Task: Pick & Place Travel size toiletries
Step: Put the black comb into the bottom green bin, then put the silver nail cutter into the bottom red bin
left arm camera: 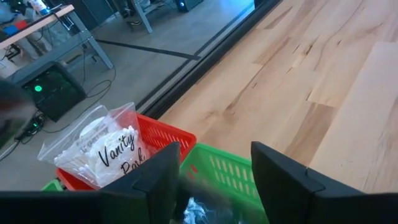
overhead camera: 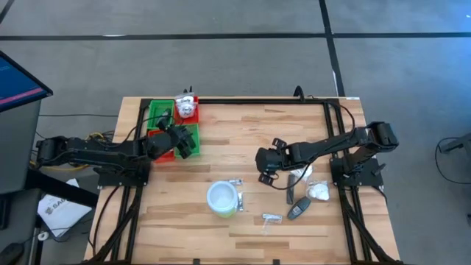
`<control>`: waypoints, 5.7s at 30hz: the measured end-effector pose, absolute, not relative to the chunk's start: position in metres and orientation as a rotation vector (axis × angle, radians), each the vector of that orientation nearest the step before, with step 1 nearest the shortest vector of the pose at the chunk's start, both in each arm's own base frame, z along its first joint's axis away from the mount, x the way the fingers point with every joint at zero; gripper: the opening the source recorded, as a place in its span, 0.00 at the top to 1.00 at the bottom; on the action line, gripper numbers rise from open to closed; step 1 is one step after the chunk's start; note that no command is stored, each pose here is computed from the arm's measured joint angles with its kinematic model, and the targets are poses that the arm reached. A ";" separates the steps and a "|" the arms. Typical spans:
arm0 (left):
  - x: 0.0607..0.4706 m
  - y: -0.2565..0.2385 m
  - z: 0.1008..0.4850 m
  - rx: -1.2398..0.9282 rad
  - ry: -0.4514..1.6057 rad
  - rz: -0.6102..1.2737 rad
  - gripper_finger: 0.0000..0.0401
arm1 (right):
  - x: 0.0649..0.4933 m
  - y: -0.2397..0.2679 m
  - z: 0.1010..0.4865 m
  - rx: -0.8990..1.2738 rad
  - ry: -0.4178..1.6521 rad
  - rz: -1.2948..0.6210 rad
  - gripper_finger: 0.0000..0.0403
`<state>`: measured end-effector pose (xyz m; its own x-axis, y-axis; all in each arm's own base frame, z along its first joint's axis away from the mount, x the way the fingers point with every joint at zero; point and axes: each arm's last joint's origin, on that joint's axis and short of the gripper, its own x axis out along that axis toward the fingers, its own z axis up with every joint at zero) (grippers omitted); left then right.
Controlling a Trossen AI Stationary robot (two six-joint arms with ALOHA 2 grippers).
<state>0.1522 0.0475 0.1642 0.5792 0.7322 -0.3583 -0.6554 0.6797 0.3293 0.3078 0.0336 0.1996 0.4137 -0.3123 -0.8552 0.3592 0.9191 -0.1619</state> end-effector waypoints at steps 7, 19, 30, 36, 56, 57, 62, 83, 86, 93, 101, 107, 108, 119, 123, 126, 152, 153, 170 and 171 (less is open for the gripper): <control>0.153 0.046 0.165 0.129 0.470 0.814 0.52 | 0.316 0.064 0.205 0.051 0.935 -0.312 0.70; 0.157 0.036 0.166 0.121 0.440 0.725 0.53 | 0.327 0.108 0.172 0.029 0.931 -0.169 0.70; 0.157 0.035 0.171 0.109 0.397 0.715 0.53 | 0.305 0.157 0.164 0.078 1.028 -0.023 0.70; 0.158 0.035 0.171 0.105 0.389 0.716 0.54 | 0.293 0.176 0.166 0.123 1.027 -0.007 0.70; 0.158 0.035 0.171 0.081 0.377 0.721 0.55 | 0.288 0.192 0.131 0.144 1.128 -0.063 0.70; 0.158 0.035 0.172 0.081 0.375 0.721 0.55 | 0.287 0.192 0.130 0.149 1.139 -0.068 0.70; 0.158 0.035 0.172 0.081 0.374 0.721 0.55 | 0.285 0.191 0.129 0.164 1.164 -0.080 0.70; 0.158 0.035 0.172 0.081 0.374 0.721 0.55 | 0.296 0.185 0.147 0.078 1.224 -0.061 0.90; 0.158 0.035 0.172 0.081 0.374 0.721 0.55 | 0.304 0.186 0.159 0.044 1.208 -0.027 0.90; 0.158 0.035 0.172 0.079 0.367 0.721 0.55 | 0.321 0.172 0.184 -0.069 1.204 -0.051 0.90; 0.161 0.033 0.175 0.055 0.327 0.643 0.55 | 0.347 0.139 0.210 -0.192 1.164 -0.098 0.90; 0.163 0.032 0.180 0.036 0.277 0.571 0.55 | 0.367 0.112 0.233 -0.269 1.111 -0.093 0.90; 0.164 0.032 0.180 0.035 0.272 0.565 0.55 | 0.370 0.107 0.236 -0.281 1.106 -0.093 0.90; 0.165 0.030 0.184 0.022 0.235 0.514 0.55 | 0.395 0.062 0.274 -0.370 0.995 -0.097 0.90; 0.166 0.029 0.186 0.018 0.207 0.474 0.55 | 0.405 0.048 0.289 -0.394 0.911 -0.108 0.90; 0.167 0.029 0.188 0.015 0.183 0.446 0.55 | 0.411 0.039 0.298 -0.411 0.854 -0.117 0.90; 0.171 0.021 0.218 0.078 -0.122 0.165 0.55 | 0.440 -0.007 0.339 -0.304 0.376 -0.064 0.90; 0.170 0.021 0.219 0.079 -0.135 0.165 0.55 | 0.440 -0.007 0.340 -0.303 0.364 -0.062 0.90; 0.187 0.023 0.217 0.082 -0.247 0.172 0.55 | 0.441 -0.016 0.344 -0.296 0.326 -0.085 0.90; 0.188 0.024 0.218 0.083 -0.266 0.175 0.55 | 0.441 -0.016 0.343 -0.296 0.327 -0.084 0.90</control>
<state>0.1880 0.0237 0.2176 0.9498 0.1605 0.2685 -0.1823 0.9815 0.0585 0.4411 -0.0158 0.3435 0.9440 -0.1291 -0.3035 0.0340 0.9534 -0.2998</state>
